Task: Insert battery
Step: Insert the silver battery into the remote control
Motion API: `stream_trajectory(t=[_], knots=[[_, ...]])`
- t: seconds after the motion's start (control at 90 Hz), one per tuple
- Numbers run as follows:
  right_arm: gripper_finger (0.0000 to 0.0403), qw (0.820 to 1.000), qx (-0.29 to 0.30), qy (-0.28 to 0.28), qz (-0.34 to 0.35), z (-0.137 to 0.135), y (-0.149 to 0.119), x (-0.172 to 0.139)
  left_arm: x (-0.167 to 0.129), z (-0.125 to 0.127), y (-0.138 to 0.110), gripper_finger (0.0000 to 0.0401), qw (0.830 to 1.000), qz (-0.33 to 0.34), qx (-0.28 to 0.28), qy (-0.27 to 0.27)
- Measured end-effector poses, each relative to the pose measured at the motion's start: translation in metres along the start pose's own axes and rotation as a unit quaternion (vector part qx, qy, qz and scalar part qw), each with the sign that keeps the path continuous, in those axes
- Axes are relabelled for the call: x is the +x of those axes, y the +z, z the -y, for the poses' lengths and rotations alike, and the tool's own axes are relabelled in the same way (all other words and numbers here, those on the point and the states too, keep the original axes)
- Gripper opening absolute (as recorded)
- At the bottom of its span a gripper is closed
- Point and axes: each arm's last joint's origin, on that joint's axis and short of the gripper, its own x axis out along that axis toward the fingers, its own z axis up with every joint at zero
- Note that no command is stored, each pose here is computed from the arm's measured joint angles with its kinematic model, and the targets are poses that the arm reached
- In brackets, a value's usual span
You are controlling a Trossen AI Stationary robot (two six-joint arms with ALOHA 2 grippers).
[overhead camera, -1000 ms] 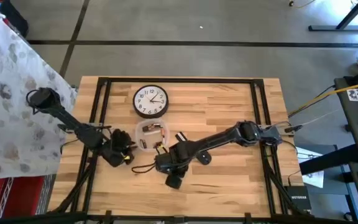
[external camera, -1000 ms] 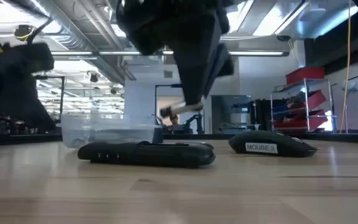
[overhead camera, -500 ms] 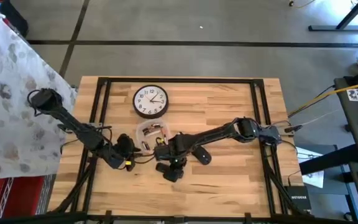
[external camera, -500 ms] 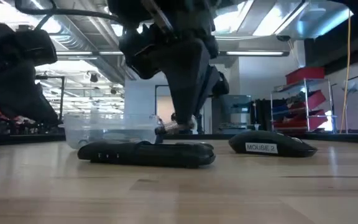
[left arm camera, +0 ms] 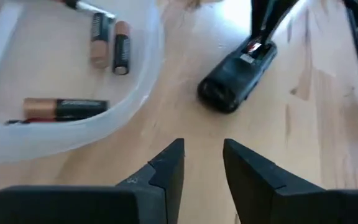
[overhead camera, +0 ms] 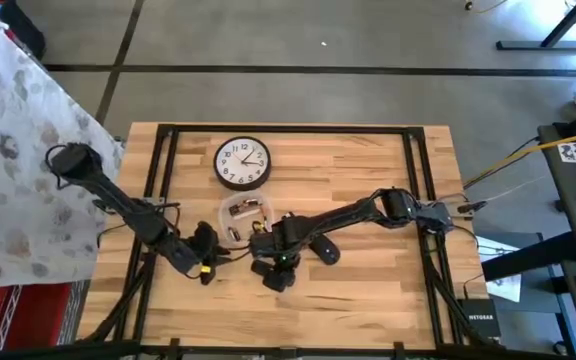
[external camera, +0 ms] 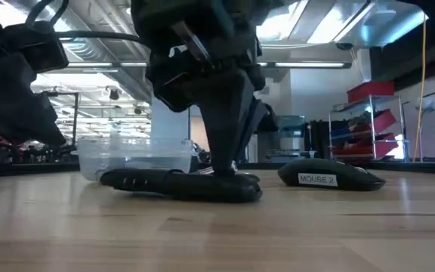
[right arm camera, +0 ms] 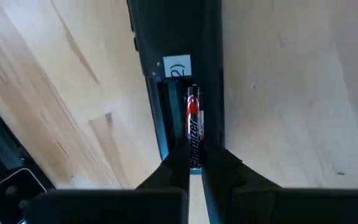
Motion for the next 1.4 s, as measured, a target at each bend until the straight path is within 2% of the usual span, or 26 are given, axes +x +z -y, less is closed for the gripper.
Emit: stream_trajectory(t=[0.167, 0.4, 0.722, 1.011, 1.4], knots=[[0.0, 1.0, -0.002, -0.002, 0.009, 0.001, 0.002, -0.001, 0.016, 0.003, -0.005, 0.0096, 1.0, 0.01, 0.007, -0.005], [0.0, 1.0, -0.01, -0.01, 0.027, 0.001, 0.004, -0.001, 0.043, -0.005, -0.017, 0.0096, 1.0, 0.005, 0.009, 0.023], [0.0, 0.999, -0.015, -0.017, 0.031, 0.004, 0.008, 0.01, 0.07, -0.005, -0.024, 0.0096, 1.0, 0.02, 0.024, 0.0], [0.0017, 0.998, -0.041, -0.034, 0.044, 0.004, 0.009, 0.012, 0.071, -0.005, -0.025, 0.0096, 1.0, 0.016, 0.026, 0.0], [0.0002, 0.993, -0.068, -0.074, 0.065, -0.008, -0.003, 0.01, 0.071, -0.005, -0.026, 0.0096, 1.0, 0.015, 0.024, 0.001]])
